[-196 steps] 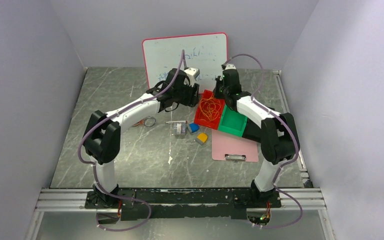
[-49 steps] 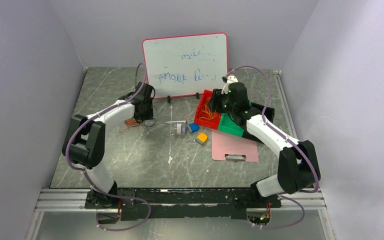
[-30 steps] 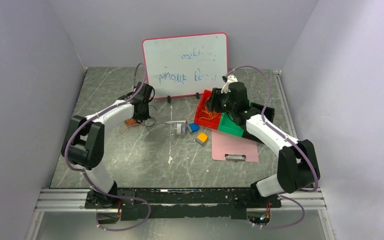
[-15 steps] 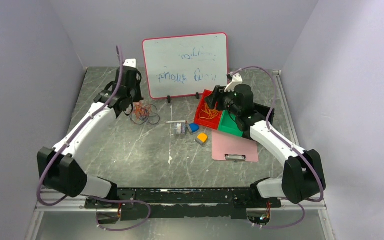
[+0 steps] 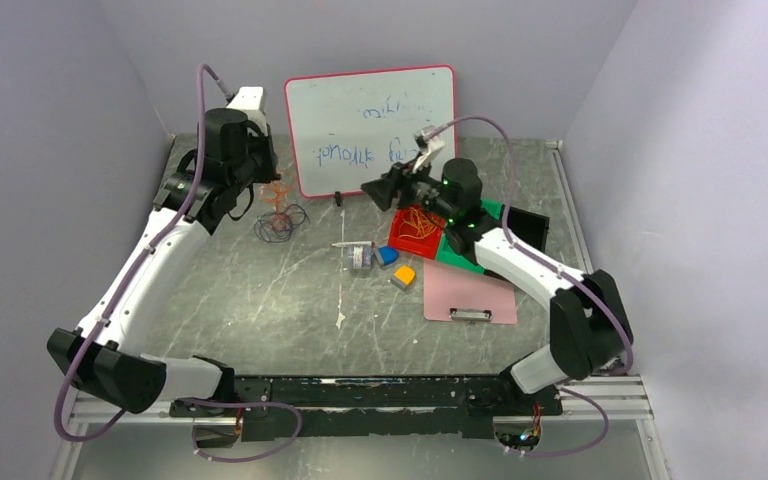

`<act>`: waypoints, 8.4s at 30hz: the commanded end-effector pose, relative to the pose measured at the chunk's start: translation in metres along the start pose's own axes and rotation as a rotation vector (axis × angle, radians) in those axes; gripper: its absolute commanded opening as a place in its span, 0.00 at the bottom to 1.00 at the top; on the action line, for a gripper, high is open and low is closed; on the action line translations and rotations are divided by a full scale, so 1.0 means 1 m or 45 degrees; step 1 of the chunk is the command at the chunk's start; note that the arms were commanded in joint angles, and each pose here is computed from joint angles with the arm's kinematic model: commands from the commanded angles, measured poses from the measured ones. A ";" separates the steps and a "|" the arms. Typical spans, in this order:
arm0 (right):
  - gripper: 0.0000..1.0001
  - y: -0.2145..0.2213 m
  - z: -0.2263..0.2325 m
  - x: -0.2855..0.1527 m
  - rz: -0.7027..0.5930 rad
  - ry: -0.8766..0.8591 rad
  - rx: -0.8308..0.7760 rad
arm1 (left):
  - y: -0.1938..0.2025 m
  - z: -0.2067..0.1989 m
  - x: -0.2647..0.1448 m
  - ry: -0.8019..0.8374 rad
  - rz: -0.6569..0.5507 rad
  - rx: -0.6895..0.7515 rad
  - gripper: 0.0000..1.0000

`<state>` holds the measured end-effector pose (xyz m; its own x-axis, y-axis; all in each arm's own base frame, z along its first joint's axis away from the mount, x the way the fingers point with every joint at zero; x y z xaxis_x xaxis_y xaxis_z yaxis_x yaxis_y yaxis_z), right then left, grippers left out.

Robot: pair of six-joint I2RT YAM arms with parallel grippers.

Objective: Untangle the cables

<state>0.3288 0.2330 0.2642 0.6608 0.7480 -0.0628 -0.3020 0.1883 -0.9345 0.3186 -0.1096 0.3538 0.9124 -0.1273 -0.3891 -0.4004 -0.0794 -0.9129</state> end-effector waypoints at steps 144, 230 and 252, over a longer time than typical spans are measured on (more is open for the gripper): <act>0.62 -0.049 0.147 0.099 -0.405 -0.488 -0.414 | -0.174 -0.051 -0.158 0.737 -0.764 0.168 0.07; 0.69 -0.091 0.109 -0.073 -0.445 -0.128 -0.442 | -0.123 -0.096 -0.097 1.297 -0.439 0.247 0.07; 0.38 -0.088 0.110 0.001 -0.434 -0.263 -0.443 | -0.102 -0.110 -0.099 1.612 -0.315 0.196 0.07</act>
<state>0.2764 0.2869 0.3711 0.5195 0.8188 0.2442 0.1401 0.2003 -0.9697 0.2633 -0.1983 0.4956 0.2598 -0.9621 0.0827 -0.1612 -0.1276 -0.9786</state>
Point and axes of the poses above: each gripper's point midway between its finger pads, its own x axis out along the fingers, its own z axis along the line the jaws close on, y = z × x, the point moved 7 cm from there along -x, back along the fingers
